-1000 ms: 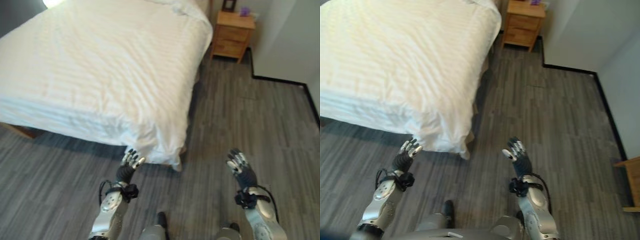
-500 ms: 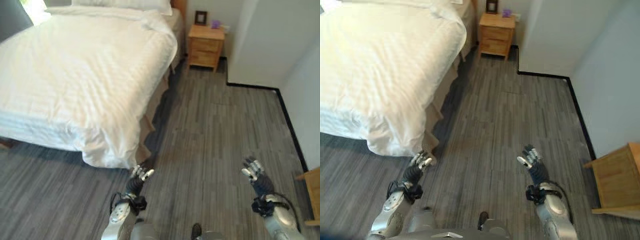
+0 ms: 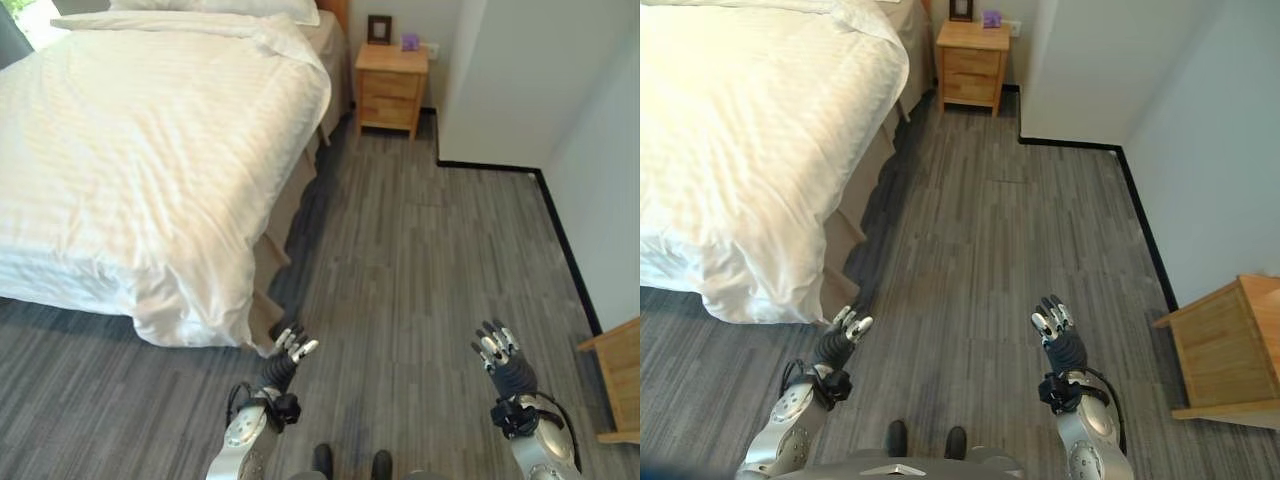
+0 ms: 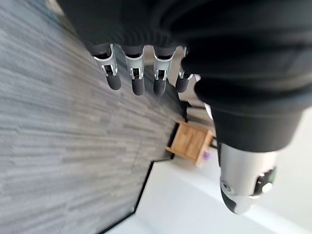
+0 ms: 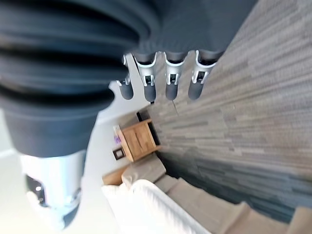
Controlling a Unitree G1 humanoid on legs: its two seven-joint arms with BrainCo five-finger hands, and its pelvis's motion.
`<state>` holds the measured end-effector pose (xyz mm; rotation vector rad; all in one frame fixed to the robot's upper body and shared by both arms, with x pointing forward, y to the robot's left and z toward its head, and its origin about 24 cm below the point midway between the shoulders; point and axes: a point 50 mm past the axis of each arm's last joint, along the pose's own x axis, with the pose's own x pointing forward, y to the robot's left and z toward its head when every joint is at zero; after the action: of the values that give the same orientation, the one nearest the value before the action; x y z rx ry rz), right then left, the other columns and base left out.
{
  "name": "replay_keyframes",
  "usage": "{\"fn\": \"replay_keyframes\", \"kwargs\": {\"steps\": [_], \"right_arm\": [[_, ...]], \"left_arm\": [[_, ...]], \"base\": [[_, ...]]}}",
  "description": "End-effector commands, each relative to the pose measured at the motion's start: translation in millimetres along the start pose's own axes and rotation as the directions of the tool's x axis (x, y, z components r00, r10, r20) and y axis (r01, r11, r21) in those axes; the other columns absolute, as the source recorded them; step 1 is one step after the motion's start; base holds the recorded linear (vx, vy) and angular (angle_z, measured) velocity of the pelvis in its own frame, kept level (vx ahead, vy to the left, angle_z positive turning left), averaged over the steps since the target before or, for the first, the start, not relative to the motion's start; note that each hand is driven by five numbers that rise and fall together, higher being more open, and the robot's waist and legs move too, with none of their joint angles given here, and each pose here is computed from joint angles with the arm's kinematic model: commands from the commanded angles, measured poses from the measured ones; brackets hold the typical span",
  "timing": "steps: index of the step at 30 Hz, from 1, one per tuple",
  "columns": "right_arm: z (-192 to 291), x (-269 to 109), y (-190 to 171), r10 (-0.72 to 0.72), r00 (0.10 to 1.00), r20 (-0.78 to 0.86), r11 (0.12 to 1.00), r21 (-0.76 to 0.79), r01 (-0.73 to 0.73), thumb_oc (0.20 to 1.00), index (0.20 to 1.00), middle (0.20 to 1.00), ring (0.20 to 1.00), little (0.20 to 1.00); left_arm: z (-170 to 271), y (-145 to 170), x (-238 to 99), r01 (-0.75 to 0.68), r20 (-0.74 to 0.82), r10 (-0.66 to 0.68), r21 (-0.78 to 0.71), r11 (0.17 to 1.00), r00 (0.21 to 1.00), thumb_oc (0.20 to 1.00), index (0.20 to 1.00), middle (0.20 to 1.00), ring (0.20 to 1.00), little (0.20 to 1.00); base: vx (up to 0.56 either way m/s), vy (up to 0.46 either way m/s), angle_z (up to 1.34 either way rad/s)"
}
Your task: Making the bed.
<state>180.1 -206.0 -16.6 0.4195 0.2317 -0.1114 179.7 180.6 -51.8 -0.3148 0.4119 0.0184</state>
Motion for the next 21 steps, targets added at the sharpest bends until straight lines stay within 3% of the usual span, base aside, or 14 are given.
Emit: {"fn": "replay_keyframes", "kwargs": {"steps": [1, 8, 16, 21], "right_arm": [[18.0, 0.0, 14.8, 0.084, 0.991, 0.102, 0.996, 0.014, -0.086, 1.0, 1.0, 1.0, 1.0, 1.0], [22.2, 6.2, 12.3, 0.079, 0.991, 0.11, 0.995, -0.068, -0.072, 1.0, 1.0, 1.0, 1.0, 1.0], [6.9, 10.6, 27.3, 0.105, 0.993, 0.058, 0.994, 0.038, -0.107, 1.0, 1.0, 1.0, 1.0, 1.0], [8.5, 10.5, 27.8, 0.131, 0.99, 0.05, 0.991, -0.023, -0.13, 1.0, 1.0, 1.0, 1.0, 1.0]], "left_arm": [[24.6, 8.1, 4.0, 0.014, 0.092, -0.013, -0.003, 1.0, 0.996, 1.0, 1.0, 1.0, 1.0, 1.0], [31.9, 7.2, 5.4, 0.013, 0.118, -0.021, 0.068, 0.998, 0.993, 1.0, 1.0, 1.0, 1.0, 1.0], [17.1, 25.1, -8.6, -0.085, 0.071, 0.083, 0.02, 0.996, 0.994, 1.0, 1.0, 1.0, 1.0, 1.0], [20.9, 18.2, -2.3, -0.069, 0.093, 0.068, 0.006, 0.998, 0.993, 1.0, 1.0, 1.0, 1.0, 1.0]], "base": [[0.02, 0.042, 0.03], [0.0, 0.009, -0.01], [-0.03, -0.021, -0.08], [-0.08, -0.037, -0.06]]}}
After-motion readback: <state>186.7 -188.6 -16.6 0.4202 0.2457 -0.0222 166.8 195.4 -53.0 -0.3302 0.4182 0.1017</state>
